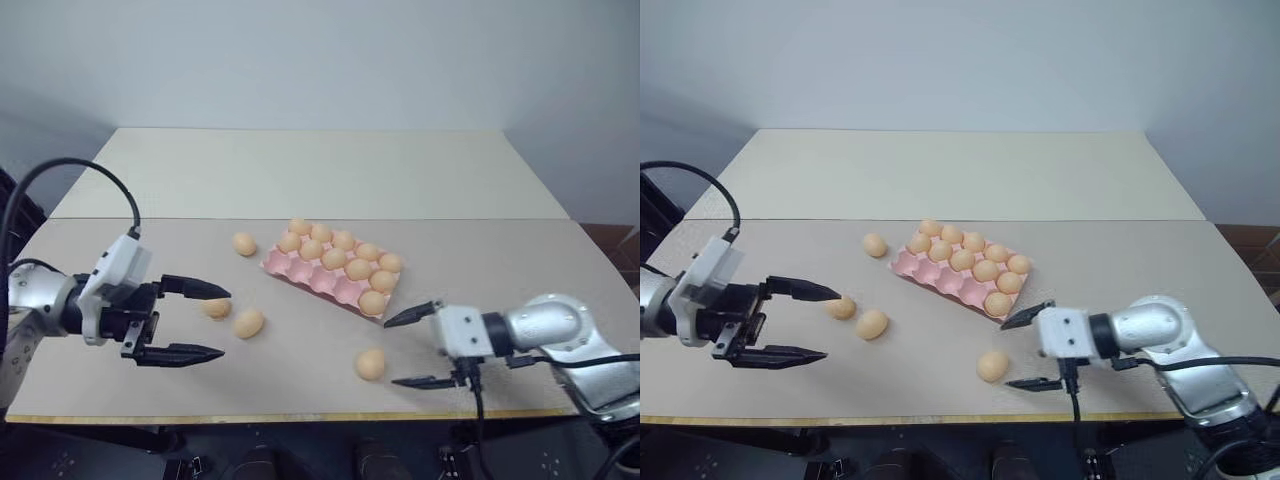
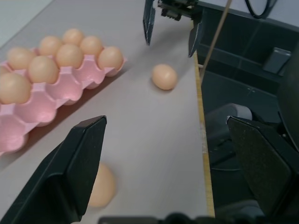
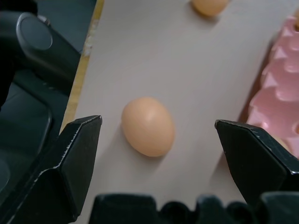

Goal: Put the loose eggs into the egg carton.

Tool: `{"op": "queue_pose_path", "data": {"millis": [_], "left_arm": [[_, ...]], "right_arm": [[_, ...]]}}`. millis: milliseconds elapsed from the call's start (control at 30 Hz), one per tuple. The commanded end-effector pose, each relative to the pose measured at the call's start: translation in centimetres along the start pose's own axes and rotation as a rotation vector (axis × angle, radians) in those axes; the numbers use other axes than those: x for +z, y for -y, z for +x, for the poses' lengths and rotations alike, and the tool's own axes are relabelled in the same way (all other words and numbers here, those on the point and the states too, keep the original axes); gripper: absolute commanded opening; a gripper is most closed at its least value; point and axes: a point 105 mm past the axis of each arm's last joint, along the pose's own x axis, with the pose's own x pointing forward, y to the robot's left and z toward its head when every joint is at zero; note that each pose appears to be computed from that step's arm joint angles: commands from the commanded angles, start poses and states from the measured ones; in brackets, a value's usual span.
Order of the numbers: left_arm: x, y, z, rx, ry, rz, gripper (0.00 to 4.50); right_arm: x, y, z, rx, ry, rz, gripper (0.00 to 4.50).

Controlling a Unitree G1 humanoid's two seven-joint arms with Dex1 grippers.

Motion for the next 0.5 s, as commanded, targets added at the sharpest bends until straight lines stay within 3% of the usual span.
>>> {"op": "queue_pose_path", "data": {"millis": [33,233,367,500], "left_arm": [[0.5,0.2,0.3,-0.034,0.003,0.048,4.47],[0.4,0.0,0.5,-0.04,0.002,0.054,4.47],[0.2,0.1,0.1,-0.027,-0.01,0.055,4.5],[0.3,-0.1,-0.3,0.005,-0.003,0.049,4.5]], "right_arm": [[-0.6,0.4,1.1,0.005,-0.033,-0.078,4.5],[-1.6,0.8,3.4,0.02,-0.034,-0.081,4.5],[-1.6,0.9,3.7,0.021,-0.009,-0.071,3.63],[-0.7,1.8,3.0,-0.029,0.022,-0.069,2.16]]}}
